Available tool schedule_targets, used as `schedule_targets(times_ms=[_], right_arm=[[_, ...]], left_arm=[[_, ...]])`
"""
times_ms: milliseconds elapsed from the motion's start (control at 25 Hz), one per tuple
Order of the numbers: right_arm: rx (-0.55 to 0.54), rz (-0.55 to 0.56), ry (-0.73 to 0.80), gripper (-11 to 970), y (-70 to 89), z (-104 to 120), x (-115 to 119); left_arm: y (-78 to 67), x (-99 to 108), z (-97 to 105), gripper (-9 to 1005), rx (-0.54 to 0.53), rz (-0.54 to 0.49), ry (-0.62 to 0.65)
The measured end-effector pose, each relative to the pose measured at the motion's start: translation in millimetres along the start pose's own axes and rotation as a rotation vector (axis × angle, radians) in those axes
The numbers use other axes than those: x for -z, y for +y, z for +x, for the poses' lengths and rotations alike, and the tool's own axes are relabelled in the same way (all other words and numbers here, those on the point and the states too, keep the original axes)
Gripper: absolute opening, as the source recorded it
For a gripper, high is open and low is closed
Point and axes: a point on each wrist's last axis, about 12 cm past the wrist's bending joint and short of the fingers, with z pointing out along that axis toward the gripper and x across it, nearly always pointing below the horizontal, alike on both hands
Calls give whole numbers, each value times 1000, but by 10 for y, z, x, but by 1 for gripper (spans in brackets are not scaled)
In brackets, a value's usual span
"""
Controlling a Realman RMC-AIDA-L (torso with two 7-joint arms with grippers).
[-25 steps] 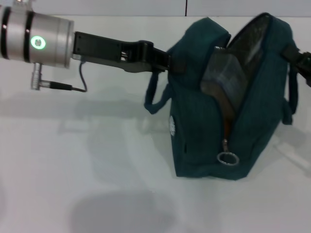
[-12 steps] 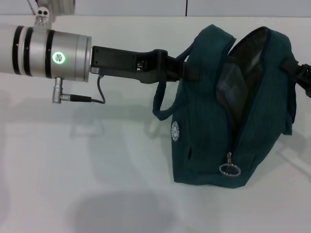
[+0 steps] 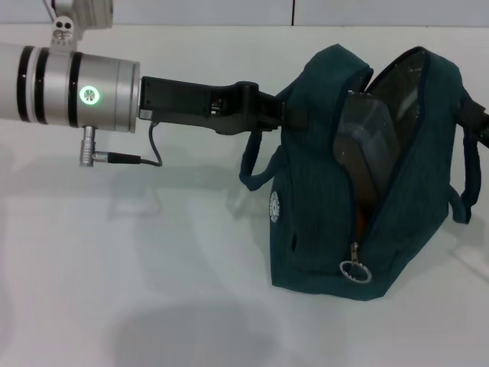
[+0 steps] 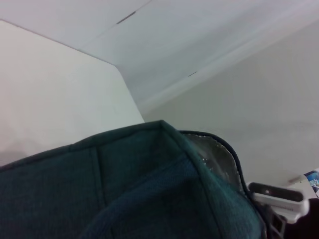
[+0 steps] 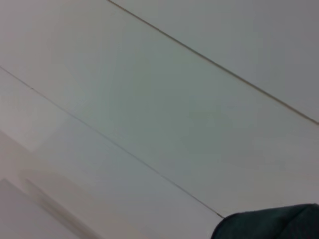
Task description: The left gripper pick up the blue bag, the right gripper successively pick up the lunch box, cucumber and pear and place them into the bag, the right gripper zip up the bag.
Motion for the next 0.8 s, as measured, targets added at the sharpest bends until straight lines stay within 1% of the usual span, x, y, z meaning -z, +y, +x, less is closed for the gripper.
schedule_targets(times_ms=[80,360,560,640,800], right_arm=[[21,-12,-3,176,25,3,54],[101,-24,-22,398,89,63,258],[278,-123,-20,546,244,162,398],[341,-155,11,606,281,226,425],[459,-235,117,742,337,435,426]], left_arm=[[6,1,6,46,1,-4,3],[24,1,11,46,2,-20,7],[28,1,9,46,2,-23,6],[31,0,10,46,2,-26,7],[37,-9,14,46,2,-34,16]])
